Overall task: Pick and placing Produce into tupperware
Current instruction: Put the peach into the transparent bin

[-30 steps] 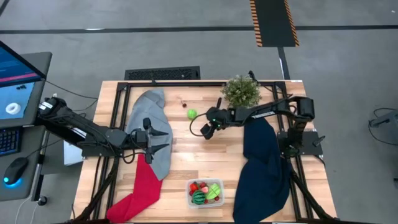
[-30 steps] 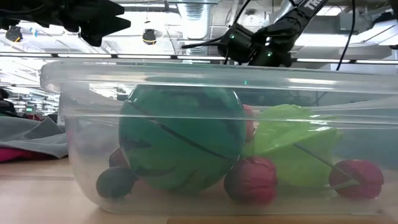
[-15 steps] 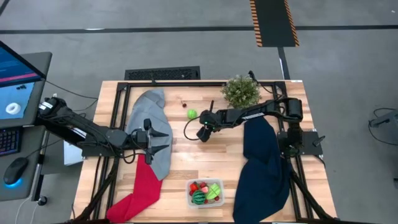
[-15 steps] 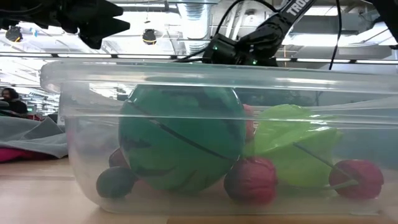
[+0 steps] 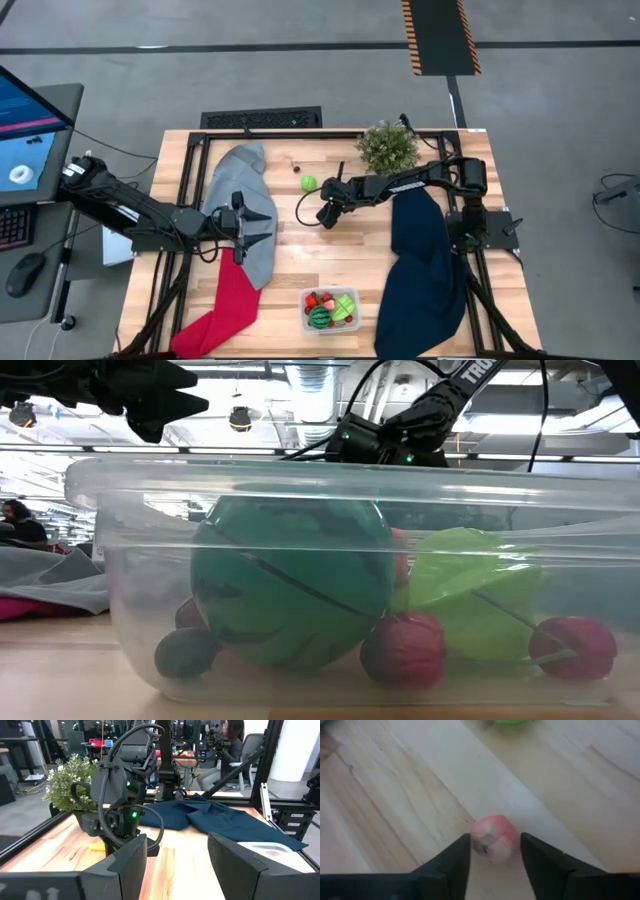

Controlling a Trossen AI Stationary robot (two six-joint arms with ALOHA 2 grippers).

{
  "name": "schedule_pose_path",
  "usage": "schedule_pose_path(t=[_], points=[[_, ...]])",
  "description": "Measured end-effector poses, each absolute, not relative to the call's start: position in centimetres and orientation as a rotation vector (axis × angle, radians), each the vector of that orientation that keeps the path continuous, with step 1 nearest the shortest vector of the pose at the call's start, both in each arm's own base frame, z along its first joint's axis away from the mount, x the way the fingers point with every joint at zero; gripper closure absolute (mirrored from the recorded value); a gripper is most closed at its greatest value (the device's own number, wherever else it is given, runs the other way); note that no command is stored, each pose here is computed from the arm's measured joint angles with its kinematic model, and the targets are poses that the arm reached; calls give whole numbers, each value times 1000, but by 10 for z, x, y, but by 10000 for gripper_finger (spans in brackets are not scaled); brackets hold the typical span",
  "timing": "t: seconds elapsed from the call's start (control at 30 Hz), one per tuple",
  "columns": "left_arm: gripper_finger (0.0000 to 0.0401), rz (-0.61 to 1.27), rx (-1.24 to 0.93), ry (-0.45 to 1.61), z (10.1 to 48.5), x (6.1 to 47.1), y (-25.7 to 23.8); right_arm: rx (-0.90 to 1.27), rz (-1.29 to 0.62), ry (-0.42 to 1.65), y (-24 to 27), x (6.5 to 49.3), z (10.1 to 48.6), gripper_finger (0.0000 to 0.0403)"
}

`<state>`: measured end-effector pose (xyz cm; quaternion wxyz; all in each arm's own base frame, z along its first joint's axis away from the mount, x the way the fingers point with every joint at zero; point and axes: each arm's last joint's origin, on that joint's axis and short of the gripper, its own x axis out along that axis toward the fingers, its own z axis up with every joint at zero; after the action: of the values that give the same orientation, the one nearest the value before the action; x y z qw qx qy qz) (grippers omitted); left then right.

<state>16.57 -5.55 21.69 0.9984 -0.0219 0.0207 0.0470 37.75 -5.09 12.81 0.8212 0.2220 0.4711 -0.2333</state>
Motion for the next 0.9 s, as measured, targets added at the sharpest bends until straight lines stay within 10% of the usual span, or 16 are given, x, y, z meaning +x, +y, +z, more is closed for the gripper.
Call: schedule_pose_path(t=[0.27,0.9], points=[[200,94,-44,42,217,166,-56,455,-478,1002,-44,379,128,313],[200,93,-47,53,216,166,-56,353,-282,922,40,405,169,306]])
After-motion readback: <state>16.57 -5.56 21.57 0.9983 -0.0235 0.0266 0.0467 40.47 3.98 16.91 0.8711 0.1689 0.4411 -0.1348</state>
